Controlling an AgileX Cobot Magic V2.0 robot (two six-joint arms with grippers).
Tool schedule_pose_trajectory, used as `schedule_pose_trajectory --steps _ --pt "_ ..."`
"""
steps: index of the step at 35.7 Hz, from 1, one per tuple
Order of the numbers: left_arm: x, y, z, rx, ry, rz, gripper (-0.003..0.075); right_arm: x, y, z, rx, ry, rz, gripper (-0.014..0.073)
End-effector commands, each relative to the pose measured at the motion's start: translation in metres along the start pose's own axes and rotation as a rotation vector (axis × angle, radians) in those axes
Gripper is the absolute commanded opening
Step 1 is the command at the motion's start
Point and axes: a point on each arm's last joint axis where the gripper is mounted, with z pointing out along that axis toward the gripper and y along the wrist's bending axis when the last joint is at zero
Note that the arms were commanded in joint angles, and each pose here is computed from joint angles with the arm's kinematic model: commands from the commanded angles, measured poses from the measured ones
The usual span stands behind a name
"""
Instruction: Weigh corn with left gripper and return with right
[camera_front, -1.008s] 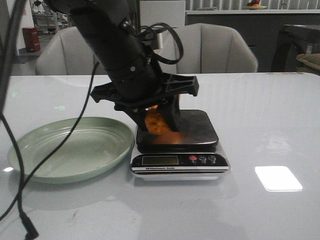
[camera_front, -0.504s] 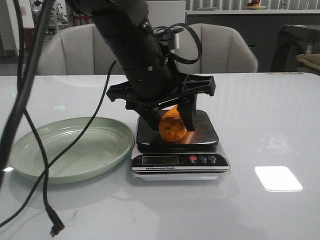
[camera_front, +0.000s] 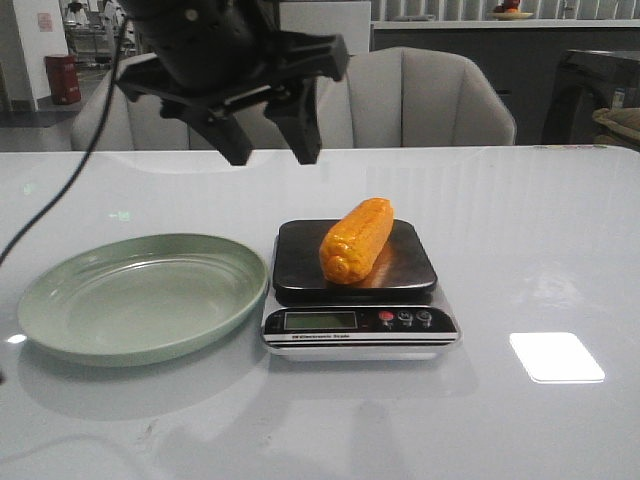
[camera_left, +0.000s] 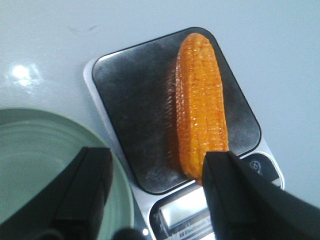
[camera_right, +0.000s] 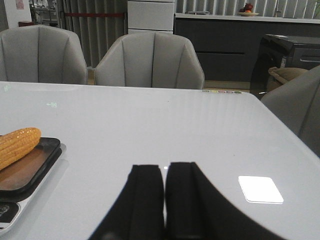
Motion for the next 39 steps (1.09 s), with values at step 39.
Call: schedule_pose_trajectory --steps 39 --pt "0.231 0.075 -0.244 -0.018 -0.937 0.158 0.0447 -0.006 0.000 -0.002 0.003 -0.099 -0.011 0.0187"
